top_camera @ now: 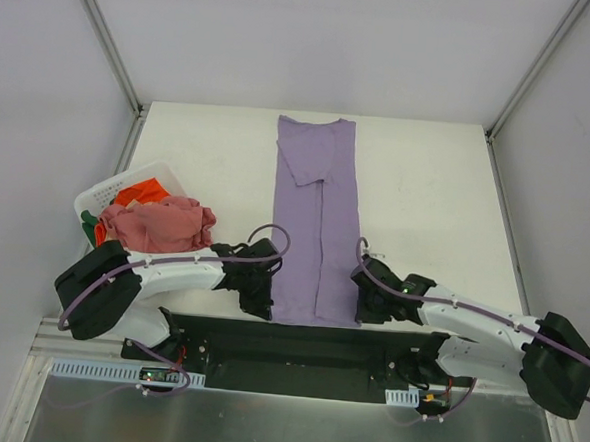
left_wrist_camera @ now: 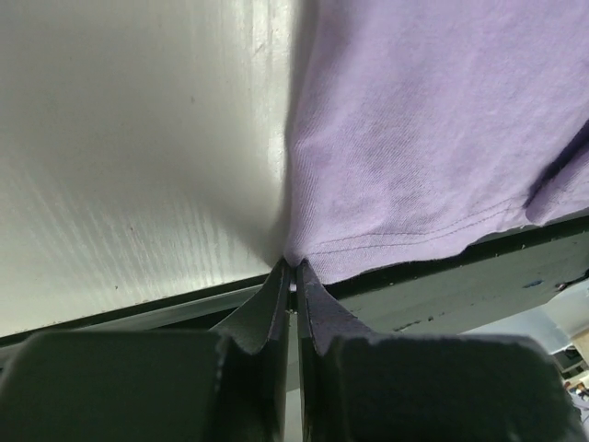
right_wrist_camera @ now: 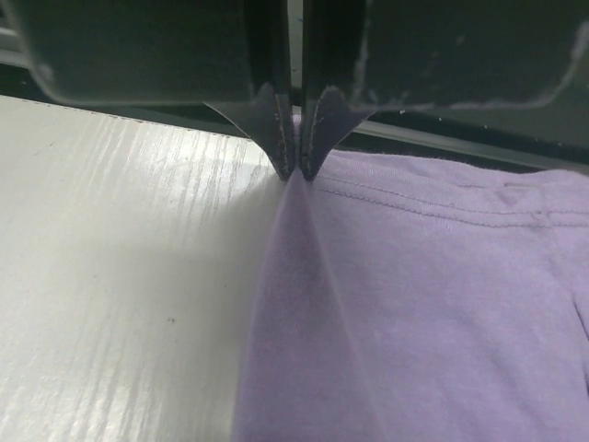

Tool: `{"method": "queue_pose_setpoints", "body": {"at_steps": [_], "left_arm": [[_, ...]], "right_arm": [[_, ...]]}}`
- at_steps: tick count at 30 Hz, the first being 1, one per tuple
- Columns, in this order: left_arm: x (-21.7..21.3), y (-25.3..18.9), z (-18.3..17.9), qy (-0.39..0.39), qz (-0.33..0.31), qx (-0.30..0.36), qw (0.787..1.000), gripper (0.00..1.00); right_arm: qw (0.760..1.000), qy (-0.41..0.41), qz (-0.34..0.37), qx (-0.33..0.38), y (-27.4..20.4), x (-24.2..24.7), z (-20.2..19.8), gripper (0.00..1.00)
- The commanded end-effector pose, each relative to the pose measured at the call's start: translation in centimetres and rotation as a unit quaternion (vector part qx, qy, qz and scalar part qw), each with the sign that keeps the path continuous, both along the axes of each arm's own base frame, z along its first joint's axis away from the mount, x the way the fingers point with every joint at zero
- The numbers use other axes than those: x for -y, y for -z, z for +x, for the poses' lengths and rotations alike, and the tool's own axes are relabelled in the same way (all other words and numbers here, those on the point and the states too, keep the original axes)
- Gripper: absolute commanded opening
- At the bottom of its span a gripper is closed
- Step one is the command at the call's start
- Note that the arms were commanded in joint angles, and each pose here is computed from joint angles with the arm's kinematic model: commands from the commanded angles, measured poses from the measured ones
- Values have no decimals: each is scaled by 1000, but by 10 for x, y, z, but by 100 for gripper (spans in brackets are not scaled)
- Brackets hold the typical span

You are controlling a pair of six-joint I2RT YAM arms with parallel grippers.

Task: Fold and stack the t-shirts
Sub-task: Grab the bottom of the folded rectangular tshirt with both arms, then fold the folded rectangular tshirt in 1/3 of the way

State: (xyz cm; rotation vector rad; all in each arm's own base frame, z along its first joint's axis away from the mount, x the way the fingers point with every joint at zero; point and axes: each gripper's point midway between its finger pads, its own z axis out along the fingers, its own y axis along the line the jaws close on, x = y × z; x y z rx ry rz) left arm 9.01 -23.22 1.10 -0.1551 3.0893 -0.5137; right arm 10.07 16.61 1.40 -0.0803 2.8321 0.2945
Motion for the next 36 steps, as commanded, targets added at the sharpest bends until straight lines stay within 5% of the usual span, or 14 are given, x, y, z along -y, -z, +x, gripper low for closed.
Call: {"method": "queue_pose_setpoints", "body": {"at_steps": [1,8,16,23,36], "left_arm": [[-26,11,-18,3,44,-15,999,0],[2,-17,-35,81,-18,20,996,0],[11,-46,-14,73,-57,96,991,0],[10,-94,63,28,-53,230,971,0],[23,-138,204,-45,-67,269,960,0]], "right_arm": [[998,-49,-7,-26,5,10,-19,0],[984,-122,118,-48,-19,-34,-42,0],[987,-122,100,12,-44,-30,-22,1],[985,-115,56,120,-83,-45,47,0],[970,-26,53,237,-146,-48,199,0]]}}
